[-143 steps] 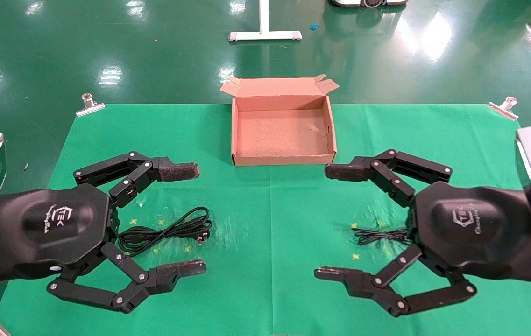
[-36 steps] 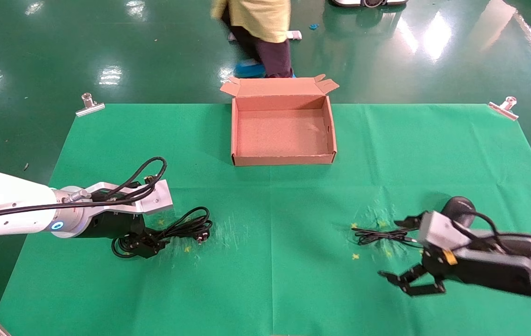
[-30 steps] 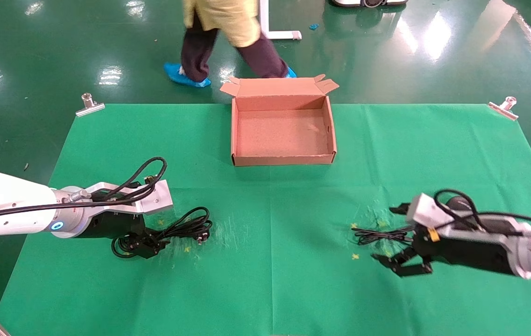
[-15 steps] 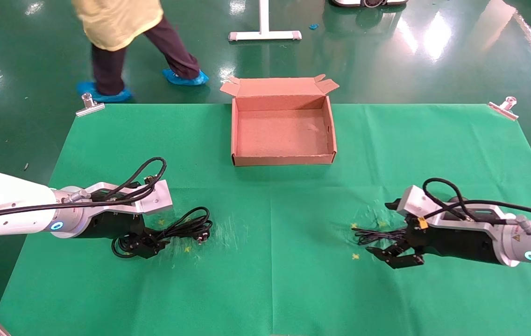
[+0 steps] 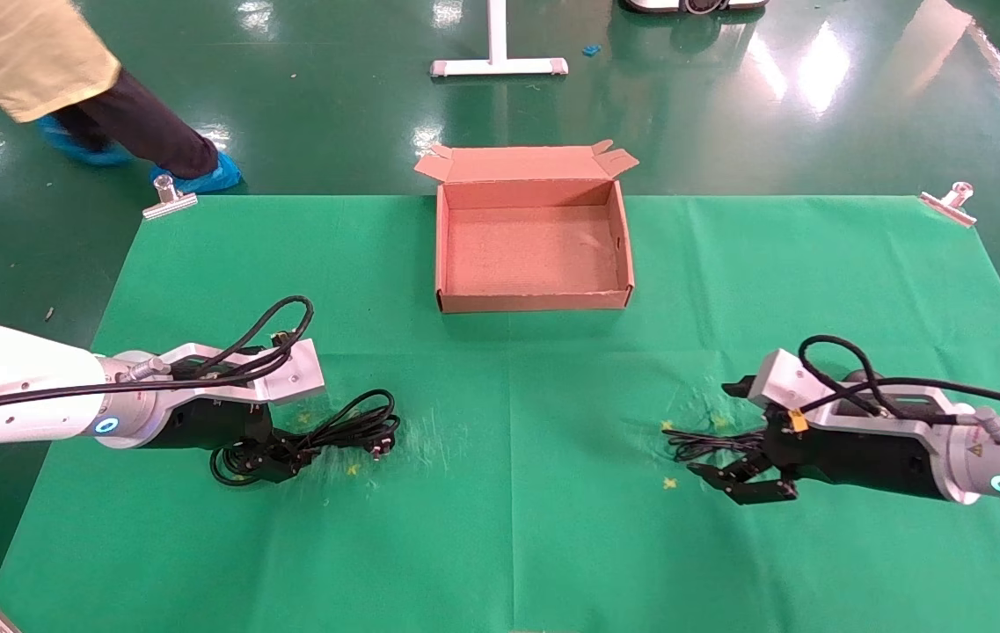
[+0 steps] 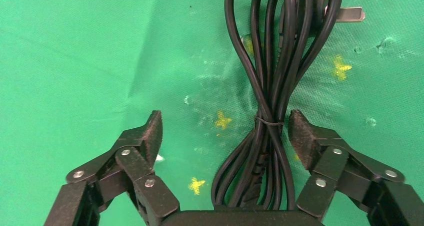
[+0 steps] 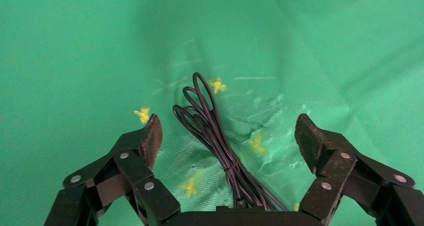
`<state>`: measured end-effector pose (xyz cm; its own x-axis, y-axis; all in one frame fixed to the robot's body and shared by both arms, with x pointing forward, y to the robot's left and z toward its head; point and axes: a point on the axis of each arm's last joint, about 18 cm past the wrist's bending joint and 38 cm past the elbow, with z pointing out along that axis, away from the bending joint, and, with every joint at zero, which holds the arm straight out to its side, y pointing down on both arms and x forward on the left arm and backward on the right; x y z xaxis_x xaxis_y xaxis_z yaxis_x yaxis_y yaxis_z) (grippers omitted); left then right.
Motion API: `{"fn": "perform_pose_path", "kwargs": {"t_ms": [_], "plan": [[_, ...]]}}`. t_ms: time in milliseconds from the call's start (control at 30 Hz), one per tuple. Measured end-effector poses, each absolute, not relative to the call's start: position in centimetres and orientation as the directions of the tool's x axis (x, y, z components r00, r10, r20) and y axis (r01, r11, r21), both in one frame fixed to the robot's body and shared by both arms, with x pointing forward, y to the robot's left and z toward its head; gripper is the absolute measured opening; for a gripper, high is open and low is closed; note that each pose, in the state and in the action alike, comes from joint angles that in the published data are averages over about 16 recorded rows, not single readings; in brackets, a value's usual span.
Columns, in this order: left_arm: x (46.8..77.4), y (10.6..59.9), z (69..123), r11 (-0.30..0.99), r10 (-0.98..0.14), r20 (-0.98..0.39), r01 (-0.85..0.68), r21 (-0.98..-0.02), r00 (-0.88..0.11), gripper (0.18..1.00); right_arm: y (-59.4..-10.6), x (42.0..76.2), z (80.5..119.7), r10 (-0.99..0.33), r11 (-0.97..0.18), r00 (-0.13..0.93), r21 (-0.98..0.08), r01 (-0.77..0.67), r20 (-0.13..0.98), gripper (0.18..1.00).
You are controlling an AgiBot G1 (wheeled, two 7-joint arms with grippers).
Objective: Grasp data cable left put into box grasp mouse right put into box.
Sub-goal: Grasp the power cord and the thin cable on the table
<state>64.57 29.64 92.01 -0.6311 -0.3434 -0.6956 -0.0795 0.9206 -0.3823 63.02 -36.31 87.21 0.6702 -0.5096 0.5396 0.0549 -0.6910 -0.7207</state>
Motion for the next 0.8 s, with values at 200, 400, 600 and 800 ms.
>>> {"fn": "perform_pose_path", "kwargs": {"t_ms": [200, 400, 600, 800], "plan": [[64.63, 29.66, 92.03, 0.921, -0.343, -0.695, -0.079, -0.382, -0.632, 0.854, -36.34, 63.00, 87.17, -0.510, -0.690, 0.672, -0.722, 0.054, 0.537, 0.914], [64.65, 29.67, 92.04, 0.921, -0.343, -0.695, -0.079, -0.382, -0.632, 0.746, -36.40, 63.00, 87.09, -0.509, -0.690, 0.674, -0.722, 0.051, 0.535, 0.822], [64.65, 29.67, 92.04, 0.921, -0.343, -0.695, -0.079, -0.382, -0.632, 0.615, -36.48, 62.99, 86.97, -0.509, -0.692, 0.675, -0.720, 0.048, 0.534, 0.696], [64.65, 29.67, 92.04, 0.921, -0.343, -0.695, -0.079, -0.382, -0.632, 0.474, -36.61, 62.96, 86.90, -0.513, -0.692, 0.673, -0.720, 0.044, 0.533, 0.554]]}}
